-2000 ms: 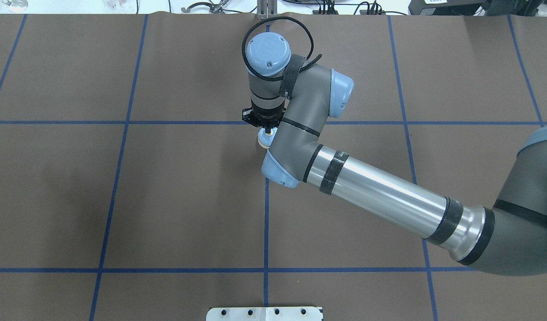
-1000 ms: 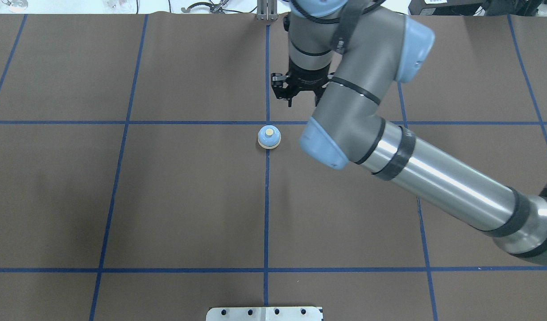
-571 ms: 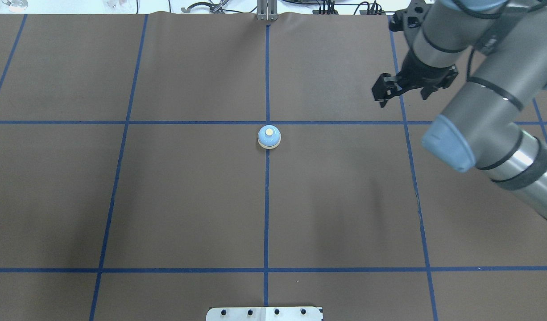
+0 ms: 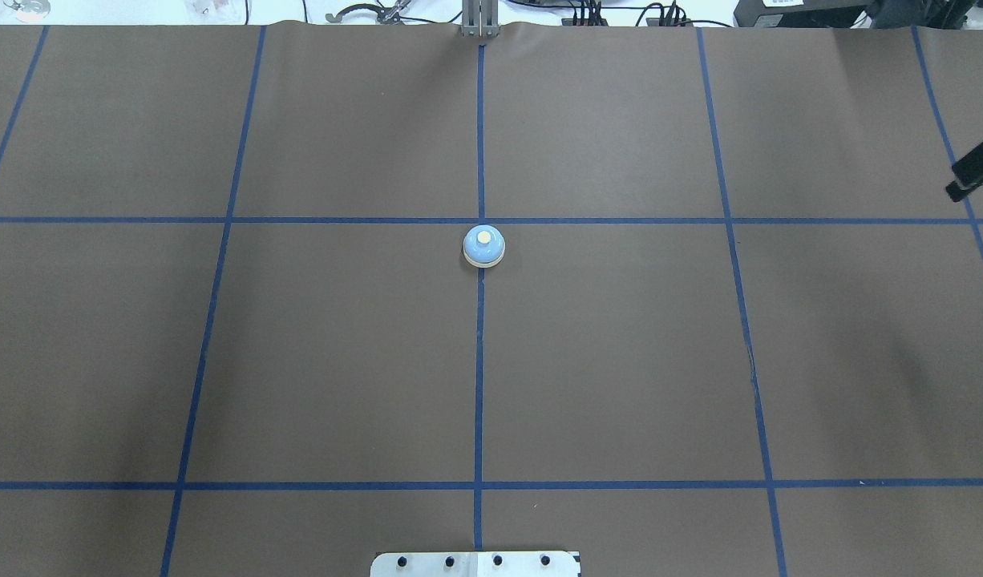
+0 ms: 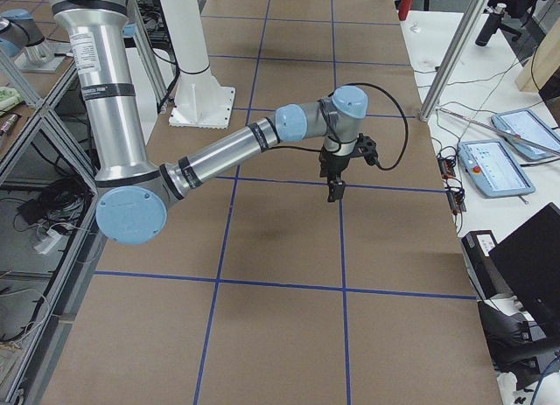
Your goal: Place and press bell with both arms
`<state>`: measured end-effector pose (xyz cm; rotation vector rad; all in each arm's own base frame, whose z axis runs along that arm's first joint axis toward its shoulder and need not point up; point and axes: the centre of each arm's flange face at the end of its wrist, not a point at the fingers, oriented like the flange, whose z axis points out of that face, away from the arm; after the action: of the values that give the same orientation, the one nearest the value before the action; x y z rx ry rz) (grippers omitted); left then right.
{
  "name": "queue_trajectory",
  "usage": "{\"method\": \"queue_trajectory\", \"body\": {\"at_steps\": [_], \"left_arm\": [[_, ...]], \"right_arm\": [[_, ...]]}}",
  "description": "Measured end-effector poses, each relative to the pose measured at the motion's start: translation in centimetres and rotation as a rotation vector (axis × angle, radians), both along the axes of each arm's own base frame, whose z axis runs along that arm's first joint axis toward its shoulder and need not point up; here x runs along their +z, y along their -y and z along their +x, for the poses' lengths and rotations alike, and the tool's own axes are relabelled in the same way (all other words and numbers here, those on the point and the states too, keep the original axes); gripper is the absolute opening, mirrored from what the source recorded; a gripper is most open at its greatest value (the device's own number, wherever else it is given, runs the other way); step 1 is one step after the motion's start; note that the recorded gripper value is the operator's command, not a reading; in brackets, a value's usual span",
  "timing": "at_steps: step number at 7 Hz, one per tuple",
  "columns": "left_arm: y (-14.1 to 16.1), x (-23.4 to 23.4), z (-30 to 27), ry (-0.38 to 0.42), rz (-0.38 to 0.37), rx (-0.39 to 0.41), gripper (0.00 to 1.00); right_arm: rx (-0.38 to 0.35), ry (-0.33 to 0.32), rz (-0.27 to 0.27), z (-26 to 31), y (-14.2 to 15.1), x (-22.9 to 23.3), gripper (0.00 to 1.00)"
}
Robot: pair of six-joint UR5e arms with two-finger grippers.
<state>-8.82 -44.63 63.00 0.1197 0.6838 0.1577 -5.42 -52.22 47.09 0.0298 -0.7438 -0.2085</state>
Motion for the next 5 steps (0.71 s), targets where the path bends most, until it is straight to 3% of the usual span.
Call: {"method": "queue_trajectory", "body": {"at_steps": [2,5], "left_arm": [[-0.1,0.0,0.0,-0.005,-0.006,-0.01,1.0],[0.1,-0.5,0.1,-0.009,-0.029,-0.051,1.0]], "right_arm": [[0.034,0.055,-0.016,4.2,-0.9,3.5,1.0],[0.049,0.05,-0.072,6.3,-4.8,12.0,1.0]]}}
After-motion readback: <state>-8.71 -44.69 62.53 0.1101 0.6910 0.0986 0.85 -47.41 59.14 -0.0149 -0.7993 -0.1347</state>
